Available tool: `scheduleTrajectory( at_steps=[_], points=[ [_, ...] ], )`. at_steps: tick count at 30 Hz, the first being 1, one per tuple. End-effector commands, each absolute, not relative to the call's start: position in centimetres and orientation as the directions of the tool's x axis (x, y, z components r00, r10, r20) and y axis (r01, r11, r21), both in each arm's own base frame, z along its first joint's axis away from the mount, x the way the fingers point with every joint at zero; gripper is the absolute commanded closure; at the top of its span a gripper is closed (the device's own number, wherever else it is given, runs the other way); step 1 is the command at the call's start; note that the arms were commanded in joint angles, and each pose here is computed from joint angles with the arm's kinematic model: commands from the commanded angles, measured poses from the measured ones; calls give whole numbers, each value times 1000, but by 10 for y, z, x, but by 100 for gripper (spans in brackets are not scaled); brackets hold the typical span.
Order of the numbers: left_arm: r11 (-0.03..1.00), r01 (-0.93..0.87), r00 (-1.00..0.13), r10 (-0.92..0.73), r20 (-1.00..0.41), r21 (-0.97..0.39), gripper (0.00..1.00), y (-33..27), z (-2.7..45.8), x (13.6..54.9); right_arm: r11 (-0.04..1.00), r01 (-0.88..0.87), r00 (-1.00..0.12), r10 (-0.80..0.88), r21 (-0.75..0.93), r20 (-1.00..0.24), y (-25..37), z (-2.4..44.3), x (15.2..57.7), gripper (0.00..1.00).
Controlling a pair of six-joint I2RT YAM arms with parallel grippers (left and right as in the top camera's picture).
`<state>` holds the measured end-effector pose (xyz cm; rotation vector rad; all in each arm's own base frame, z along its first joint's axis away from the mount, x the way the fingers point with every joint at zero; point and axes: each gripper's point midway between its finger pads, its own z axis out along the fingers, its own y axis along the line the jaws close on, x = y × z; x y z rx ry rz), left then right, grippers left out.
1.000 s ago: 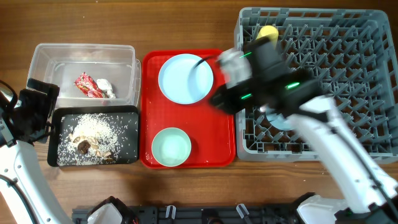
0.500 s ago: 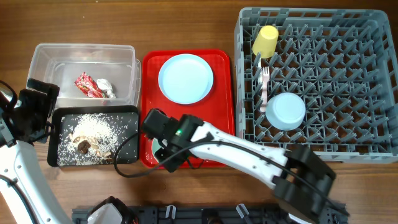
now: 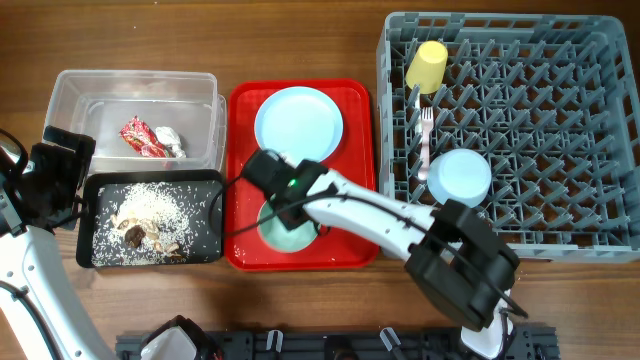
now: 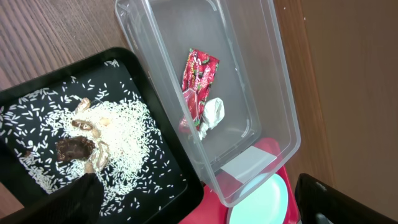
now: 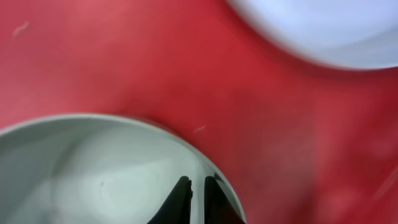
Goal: Sort waste into correct bins and load items into the dishwasher rack
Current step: 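Lower the right gripper onto the green bowl rim and close it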
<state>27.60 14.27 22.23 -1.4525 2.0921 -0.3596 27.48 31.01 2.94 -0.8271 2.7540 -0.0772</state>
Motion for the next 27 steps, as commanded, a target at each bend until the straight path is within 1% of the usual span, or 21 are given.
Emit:
scheduleTrajectory(
  at_steps=[1,3,4,6,8,11,13,15,18,23,27],
  points=[
    [399,-759,-264,-911,-317,-514,0,145,228,277,888,-405,-839,-456,-218,-297,276,32,322,90],
    [399,-760,-264,-911,-317,-514,0,145,228,277,912,-362,-859,-407,-194,-311,265,33,337,90],
    [399,-759,-264,-911,-317,-514,0,145,228,277,914,-371,-862,-405,-167,-304,263,35,342,90],
    [399,-760,-264,-911,-317,-514,0,145,228,277,889,-448,-844,-454,-92,-284,270,44,344,83],
    [399,-759,-264,-911,-317,-514,0,145,228,277,867,-499,-827,-481,-14,-291,283,65,342,79],
    [399,-760,-264,-911,-317,-514,0,145,228,277,833,-547,-803,-494,84,-334,302,97,334,78],
    [399,-760,-264,-911,-317,-514,0,145,228,277,795,-588,-785,-516,150,-342,316,113,315,78],
    [399,-760,-264,-911,-317,-514,0,145,228,277,784,-604,-779,-542,144,-314,318,111,302,78],
    [399,-760,-264,-911,-317,-514,0,145,228,277,771,-623,-774,-581,137,-250,318,94,280,77],
    [399,-760,-264,-911,-317,-514,0,145,228,277,758,-639,-765,-610,130,-205,314,67,261,77],
    [399,-760,-264,-911,-317,-514,0,145,228,277,759,-638,-767,-613,128,-189,307,49,255,77]
  ],
)
